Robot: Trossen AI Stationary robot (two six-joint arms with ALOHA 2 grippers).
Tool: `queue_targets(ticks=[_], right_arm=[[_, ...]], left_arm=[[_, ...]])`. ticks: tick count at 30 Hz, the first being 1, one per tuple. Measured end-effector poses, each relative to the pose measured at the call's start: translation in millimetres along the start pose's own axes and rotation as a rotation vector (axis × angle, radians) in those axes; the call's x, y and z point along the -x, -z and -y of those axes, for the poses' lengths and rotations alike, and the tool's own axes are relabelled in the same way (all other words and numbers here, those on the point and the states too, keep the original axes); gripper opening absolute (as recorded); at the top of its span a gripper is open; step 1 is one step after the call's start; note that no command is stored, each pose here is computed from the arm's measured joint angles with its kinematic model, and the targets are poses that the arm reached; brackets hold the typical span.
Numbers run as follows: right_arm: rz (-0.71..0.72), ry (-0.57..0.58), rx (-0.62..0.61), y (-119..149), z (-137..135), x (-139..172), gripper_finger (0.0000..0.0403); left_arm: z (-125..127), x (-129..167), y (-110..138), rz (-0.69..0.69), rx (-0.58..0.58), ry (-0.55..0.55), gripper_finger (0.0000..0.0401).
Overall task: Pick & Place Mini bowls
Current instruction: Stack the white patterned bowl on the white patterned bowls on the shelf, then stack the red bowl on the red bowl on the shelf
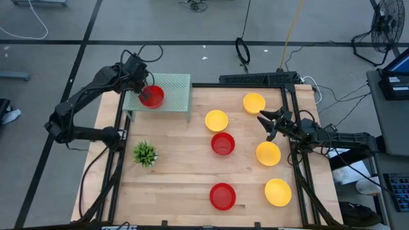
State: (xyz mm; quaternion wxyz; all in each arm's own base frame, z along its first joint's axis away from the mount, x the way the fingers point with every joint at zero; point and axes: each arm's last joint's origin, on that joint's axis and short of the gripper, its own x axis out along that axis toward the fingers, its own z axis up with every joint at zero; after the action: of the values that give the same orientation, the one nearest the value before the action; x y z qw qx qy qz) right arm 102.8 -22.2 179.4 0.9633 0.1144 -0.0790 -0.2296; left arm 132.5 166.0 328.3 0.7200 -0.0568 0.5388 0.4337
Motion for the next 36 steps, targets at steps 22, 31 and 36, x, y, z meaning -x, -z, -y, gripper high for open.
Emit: queue_targets(ticks=[22, 31, 36], right_arm=[[0.0, 0.0, 0.0, 0, 0, 0, 0.016], [0.0, 0.0, 0.0, 0, 0, 0, 0.016], [0.0, 0.0, 0.0, 0, 0, 0, 0.0162]], left_arm=[[6, 28, -13, 0.296, 0.109, 0.02, 0.0177], [33, 51, -17, 0.438, 0.177, 0.402, 0.0182], [53, 56, -20, 0.446, 0.103, 0.573, 0.0182]])
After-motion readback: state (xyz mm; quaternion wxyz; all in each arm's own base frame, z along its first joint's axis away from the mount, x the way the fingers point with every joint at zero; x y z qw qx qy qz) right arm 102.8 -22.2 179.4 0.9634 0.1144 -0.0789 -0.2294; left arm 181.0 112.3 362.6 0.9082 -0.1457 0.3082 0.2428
